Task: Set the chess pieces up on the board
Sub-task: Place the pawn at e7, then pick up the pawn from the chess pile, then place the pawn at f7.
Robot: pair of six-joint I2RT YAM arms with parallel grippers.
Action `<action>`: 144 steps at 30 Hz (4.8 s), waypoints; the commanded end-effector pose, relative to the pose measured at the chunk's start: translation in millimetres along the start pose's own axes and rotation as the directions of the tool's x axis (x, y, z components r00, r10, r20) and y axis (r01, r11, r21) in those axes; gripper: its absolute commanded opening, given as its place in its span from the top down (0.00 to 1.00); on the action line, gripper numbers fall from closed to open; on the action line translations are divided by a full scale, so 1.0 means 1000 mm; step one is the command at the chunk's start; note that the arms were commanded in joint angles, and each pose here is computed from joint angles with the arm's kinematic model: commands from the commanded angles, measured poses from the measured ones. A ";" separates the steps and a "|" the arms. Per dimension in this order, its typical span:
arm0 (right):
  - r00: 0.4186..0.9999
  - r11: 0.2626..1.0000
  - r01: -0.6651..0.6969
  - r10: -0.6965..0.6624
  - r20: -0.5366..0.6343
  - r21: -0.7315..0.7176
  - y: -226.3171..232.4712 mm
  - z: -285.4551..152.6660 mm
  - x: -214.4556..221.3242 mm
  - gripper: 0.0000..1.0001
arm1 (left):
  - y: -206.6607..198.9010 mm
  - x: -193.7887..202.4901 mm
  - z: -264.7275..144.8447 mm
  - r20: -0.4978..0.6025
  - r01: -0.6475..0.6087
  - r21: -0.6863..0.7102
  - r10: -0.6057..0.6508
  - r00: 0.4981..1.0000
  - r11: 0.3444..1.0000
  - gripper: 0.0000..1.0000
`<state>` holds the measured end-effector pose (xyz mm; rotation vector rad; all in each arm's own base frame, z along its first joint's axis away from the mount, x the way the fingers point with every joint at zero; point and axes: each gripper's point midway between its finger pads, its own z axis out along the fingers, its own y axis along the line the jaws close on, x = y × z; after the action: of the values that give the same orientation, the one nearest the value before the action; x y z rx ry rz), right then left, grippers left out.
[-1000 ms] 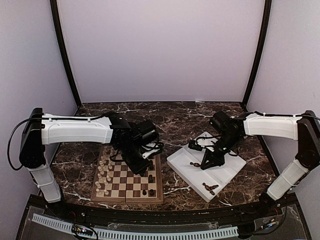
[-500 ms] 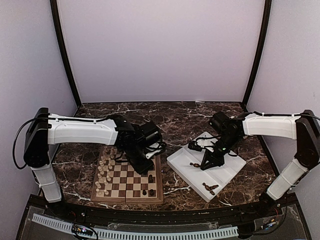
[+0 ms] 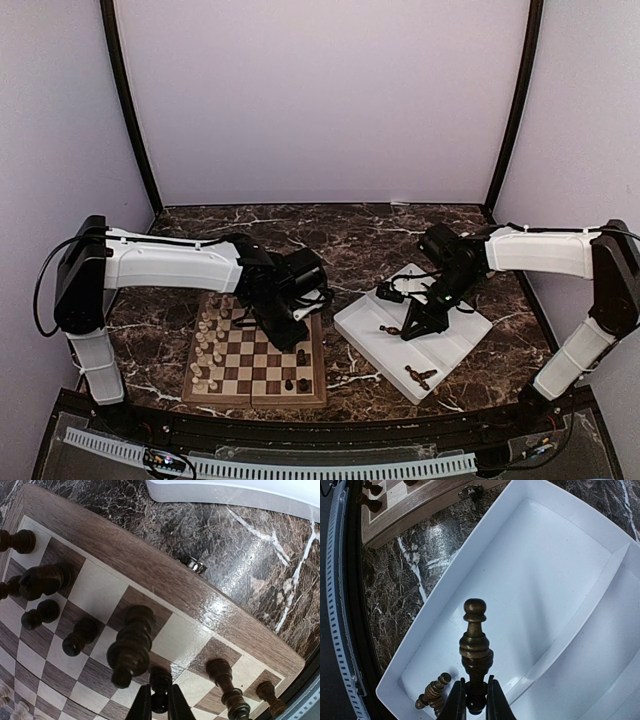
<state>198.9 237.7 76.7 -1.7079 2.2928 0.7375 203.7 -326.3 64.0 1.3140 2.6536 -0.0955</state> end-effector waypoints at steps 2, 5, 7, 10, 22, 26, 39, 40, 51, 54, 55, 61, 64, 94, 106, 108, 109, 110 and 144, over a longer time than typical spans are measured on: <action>1.000 1.000 -0.001 0.001 0.016 -0.011 -0.001 -0.001 -0.006 1.00 | 0.000 0.001 0.000 -0.006 -0.013 -0.002 0.013 1.000 1.000 0.94; 1.000 1.000 -0.004 0.004 0.014 -0.012 0.000 -0.001 -0.006 1.00 | 0.000 0.002 0.001 -0.012 -0.016 -0.005 0.016 1.000 1.000 0.88; 1.000 1.000 -0.003 0.003 0.015 -0.013 0.000 -0.001 -0.006 1.00 | 0.001 0.003 0.001 -0.015 -0.014 -0.006 0.014 1.000 1.000 0.84; 1.000 1.000 -0.004 0.004 0.015 -0.015 0.000 0.000 -0.005 1.00 | 0.001 0.003 0.000 -0.016 -0.014 -0.008 0.014 1.000 1.000 0.79; 1.000 1.000 0.006 -0.006 0.023 -0.008 0.002 -0.005 -0.007 1.00 | 0.003 0.003 -0.051 0.057 0.036 0.006 -0.036 0.998 0.999 0.62; 0.999 1.000 0.017 -0.016 0.036 -0.014 0.005 -0.008 -0.010 1.00 | -0.001 -0.002 -0.097 0.177 0.029 0.050 -0.037 0.984 0.998 0.49; 0.973 0.991 0.132 -0.125 0.193 -0.026 0.030 -0.057 -0.053 1.00 | -0.048 -0.145 -0.170 0.664 -0.123 0.502 -0.290 0.689 0.856 0.43; 0.970 0.990 0.140 -0.132 0.205 -0.023 0.031 -0.061 -0.056 1.00 | -0.054 -0.147 -0.170 0.655 -0.147 0.536 -0.299 0.694 0.832 0.44; 0.956 0.984 0.174 -0.158 0.248 -0.044 0.042 -0.075 -0.068 1.00 | -0.067 -0.169 -0.146 0.594 -0.188 0.658 -0.349 0.725 0.729 0.45; 0.955 0.984 0.173 -0.158 0.251 -0.039 0.041 -0.077 -0.070 1.00 | -0.068 -0.168 -0.136 0.567 -0.183 0.677 -0.347 0.747 0.713 0.46; 0.955 0.984 0.173 -0.158 0.251 -0.036 0.040 -0.077 -0.071 1.00 | -0.070 -0.168 -0.137 0.562 -0.190 0.684 -0.343 0.753 0.704 0.46; 0.957 0.986 0.164 -0.151 0.248 -0.034 0.038 -0.076 -0.072 1.00 | -0.074 -0.166 -0.126 0.530 -0.186 0.704 -0.333 0.780 0.685 0.48; 0.957 0.986 0.162 -0.150 0.247 -0.031 0.037 -0.076 -0.072 1.00 | -0.075 -0.166 -0.125 0.526 -0.192 0.710 -0.329 0.784 0.678 0.52; 0.970 0.992 0.124 -0.125 0.209 0.020 0.024 -0.066 -0.061 1.00 | -0.069 -0.157 -0.139 0.524 -0.193 0.686 -0.292 0.800 0.702 0.92; 0.978 0.994 0.098 -0.103 0.184 0.040 0.015 -0.058 -0.056 1.00 | -0.022 -0.041 -0.141 0.387 -0.010 0.354 -0.137 0.912 0.935 0.93; 0.978 0.995 0.095 -0.101 0.181 0.042 0.013 -0.057 -0.057 1.00 | -0.023 -0.019 -0.137 0.346 -0.024 0.305 -0.087 0.934 0.952 0.93; 0.979 0.995 0.092 -0.098 0.179 0.042 0.012 -0.056 -0.057 1.00 | -0.026 -0.008 -0.136 0.325 -0.038 0.285 -0.059 0.944 0.958 0.93; 0.979 0.995 0.091 -0.097 0.178 0.044 0.011 -0.056 -0.057 1.00 | -0.029 0.000 -0.131 0.306 -0.059 0.270 -0.027 0.952 0.961 0.93; 0.986 0.997 0.069 -0.073 0.152 0.032 0.008 -0.050 -0.053 1.00 | -0.032 0.025 -0.018 0.071 -0.172 0.018 0.170 0.983 0.985 0.91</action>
<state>211.0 258.3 145.8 -1.6612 2.1168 0.7911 156.4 -325.7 81.9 1.5048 2.4994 -0.1840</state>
